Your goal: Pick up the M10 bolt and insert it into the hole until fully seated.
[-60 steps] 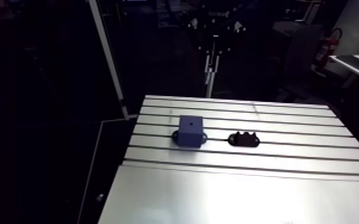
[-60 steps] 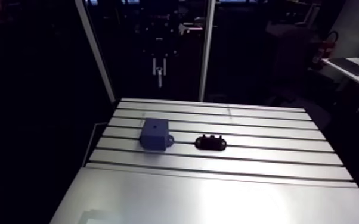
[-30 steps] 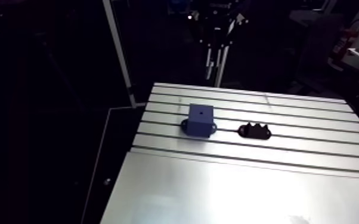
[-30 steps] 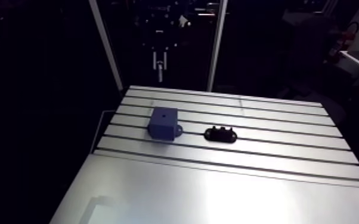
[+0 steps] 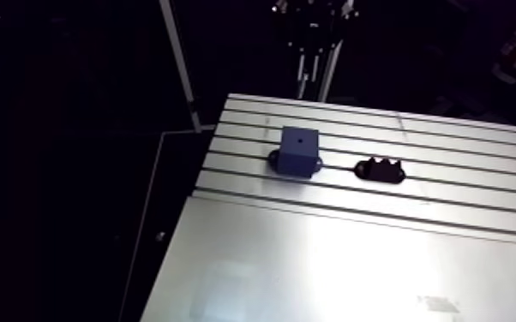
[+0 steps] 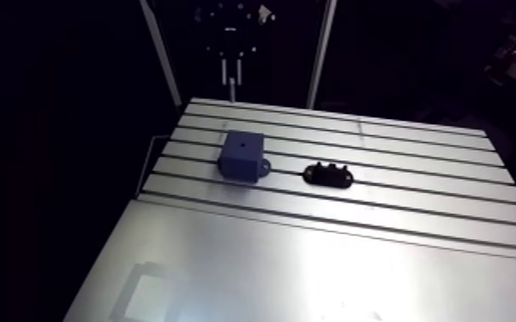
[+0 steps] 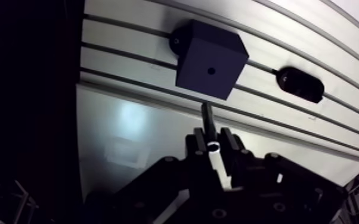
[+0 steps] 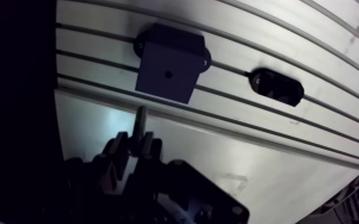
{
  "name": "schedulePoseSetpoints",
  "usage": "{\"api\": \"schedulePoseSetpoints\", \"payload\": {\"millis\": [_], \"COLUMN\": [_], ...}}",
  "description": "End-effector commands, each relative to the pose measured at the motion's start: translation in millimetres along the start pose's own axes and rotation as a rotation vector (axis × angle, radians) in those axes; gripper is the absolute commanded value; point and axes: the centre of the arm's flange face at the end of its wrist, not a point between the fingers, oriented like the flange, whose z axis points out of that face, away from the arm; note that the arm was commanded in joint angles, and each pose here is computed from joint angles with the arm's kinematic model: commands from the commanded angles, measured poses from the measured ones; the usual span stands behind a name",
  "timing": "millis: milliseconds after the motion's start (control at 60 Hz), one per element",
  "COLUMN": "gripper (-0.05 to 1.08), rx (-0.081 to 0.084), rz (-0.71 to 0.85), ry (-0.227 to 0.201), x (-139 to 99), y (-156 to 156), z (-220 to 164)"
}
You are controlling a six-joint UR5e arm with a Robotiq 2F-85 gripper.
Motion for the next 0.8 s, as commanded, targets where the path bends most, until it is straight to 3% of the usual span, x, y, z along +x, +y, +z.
{"api": "schedulePoseSetpoints", "payload": {"millis": [17,250,800], "gripper": [1.08,1.08,1.08], "rx": [-0.013,-0.022,-0.023], "rz": [0.000,0.000,-0.007], "ry": [-0.018,-0.037,-0.086], "x": [8,10,24], "y": [2,4,1], "z": [9,14,44]}}
